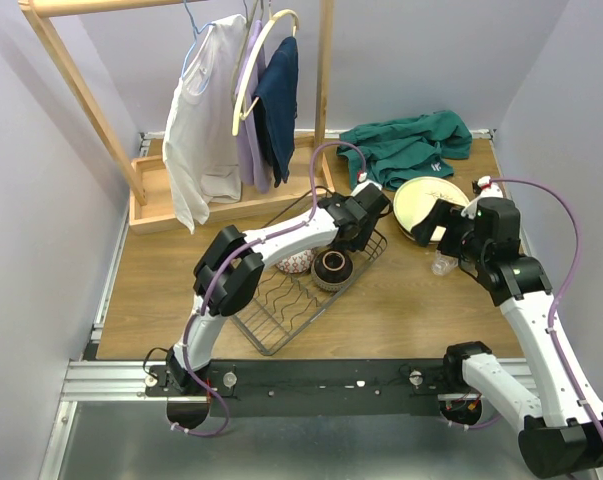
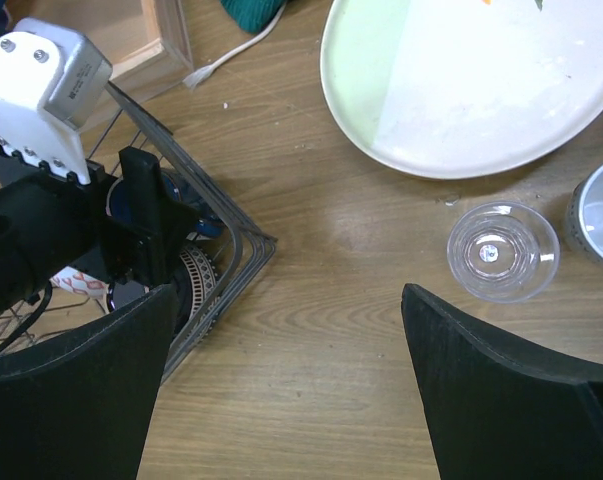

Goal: Unload the mixed dishes from the dish rack
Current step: Pick up the cup from the dish rack, then place the cup at the center of the board.

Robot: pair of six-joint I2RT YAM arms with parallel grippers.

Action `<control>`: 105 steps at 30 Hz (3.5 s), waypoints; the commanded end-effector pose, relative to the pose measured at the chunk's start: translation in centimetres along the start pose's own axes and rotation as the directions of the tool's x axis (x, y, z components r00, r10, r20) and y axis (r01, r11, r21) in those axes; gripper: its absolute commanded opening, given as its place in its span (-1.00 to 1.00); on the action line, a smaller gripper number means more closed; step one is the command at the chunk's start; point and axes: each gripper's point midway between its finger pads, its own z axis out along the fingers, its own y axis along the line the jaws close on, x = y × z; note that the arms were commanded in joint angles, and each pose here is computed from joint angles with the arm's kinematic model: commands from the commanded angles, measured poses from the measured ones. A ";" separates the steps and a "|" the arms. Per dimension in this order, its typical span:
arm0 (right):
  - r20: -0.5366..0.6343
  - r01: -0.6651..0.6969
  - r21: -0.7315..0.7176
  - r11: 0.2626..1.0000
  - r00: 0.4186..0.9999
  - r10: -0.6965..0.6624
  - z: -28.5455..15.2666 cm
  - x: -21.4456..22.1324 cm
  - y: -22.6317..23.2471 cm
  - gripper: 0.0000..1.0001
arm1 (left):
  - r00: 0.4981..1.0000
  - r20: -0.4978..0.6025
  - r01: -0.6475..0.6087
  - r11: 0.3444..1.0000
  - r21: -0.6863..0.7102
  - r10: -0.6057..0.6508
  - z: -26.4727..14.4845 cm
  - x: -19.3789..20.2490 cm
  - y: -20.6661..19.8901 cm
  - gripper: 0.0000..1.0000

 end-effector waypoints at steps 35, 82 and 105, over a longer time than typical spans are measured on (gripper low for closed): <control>-0.129 -0.111 -0.577 0.809 0.991 0.044 1.0 0.8 10.4 0.97 | 0.791 0.290 0.293 0.748 0.596 -0.540 -14.6 -5.6 5.6 -0.56; -0.365 -0.375 -0.871 0.317 0.926 0.091 -1.3 -0.5 19.3 -0.06 | 0.576 0.366 -0.115 0.371 0.922 -0.731 -24.1 -7.0 2.0 -0.52; -0.221 -0.214 -0.861 0.462 0.974 0.041 0.3 -2.0 19.2 -0.99 | 0.610 0.443 0.046 0.587 0.808 -0.657 -18.3 -4.0 4.2 0.75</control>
